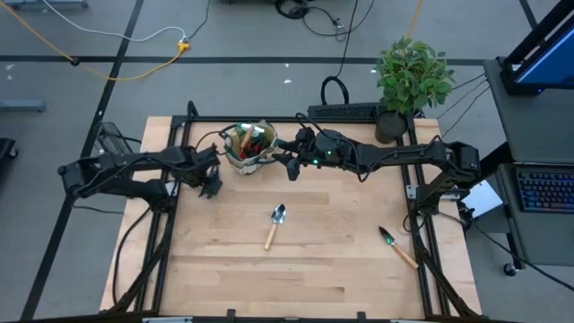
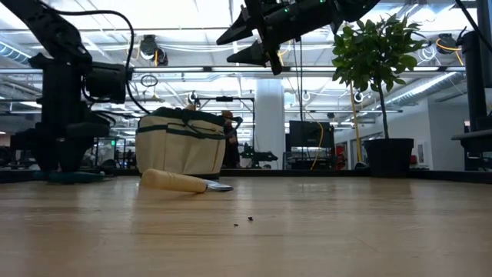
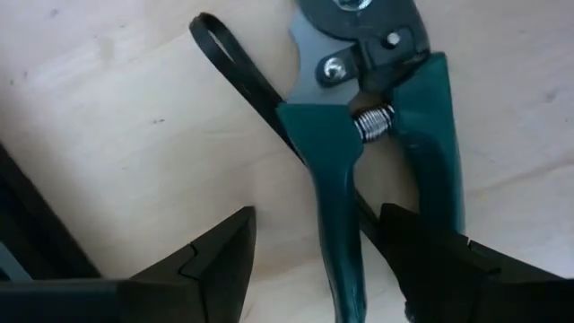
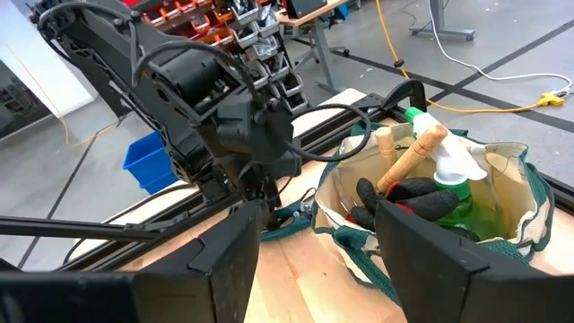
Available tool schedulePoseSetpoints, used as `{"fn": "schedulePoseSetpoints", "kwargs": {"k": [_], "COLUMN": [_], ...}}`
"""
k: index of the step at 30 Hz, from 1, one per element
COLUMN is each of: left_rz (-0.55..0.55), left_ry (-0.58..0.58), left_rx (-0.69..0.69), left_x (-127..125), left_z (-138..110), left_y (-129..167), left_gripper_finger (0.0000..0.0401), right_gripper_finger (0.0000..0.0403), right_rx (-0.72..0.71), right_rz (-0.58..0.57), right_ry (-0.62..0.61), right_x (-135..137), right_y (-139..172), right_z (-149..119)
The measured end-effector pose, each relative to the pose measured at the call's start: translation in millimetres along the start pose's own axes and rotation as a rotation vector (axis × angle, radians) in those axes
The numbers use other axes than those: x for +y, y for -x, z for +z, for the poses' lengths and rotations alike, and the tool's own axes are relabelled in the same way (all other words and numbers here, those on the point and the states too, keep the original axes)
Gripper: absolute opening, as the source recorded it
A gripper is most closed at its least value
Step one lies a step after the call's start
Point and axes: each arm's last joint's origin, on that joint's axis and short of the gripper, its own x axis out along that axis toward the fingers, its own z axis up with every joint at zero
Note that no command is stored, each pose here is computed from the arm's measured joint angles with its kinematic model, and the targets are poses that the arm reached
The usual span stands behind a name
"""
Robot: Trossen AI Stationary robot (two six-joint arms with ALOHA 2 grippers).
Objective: Pick & Place Garden tools in Gardening bag
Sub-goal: Put the shear scissors into the gardening bag
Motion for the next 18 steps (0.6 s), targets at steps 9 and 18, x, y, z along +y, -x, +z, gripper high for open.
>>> {"fn": "schedulePoseSetpoints", "kwargs": {"k": [9, 18], "left_rz": [-0.025, -0.037], "left_ry": [0.017, 0.014], "left_rx": [-0.042, -0.050], "left_x": [2.4, 2.8], "left_z": [-2.9, -3.5], "left_y": [-8.6, -8.0], "left_gripper_finger": [0.0235, 0.0082], "right_gripper_finger": [0.0215, 0.0215], "right_rx": [0.000, -0.001], "right_rz": [0.000, -0.001], "right_ry": [-0.010, -0.012], "right_x": [0.0, 0.0], "right_y": [0.0, 0.0], "right_z": [0.0, 0.1]}}
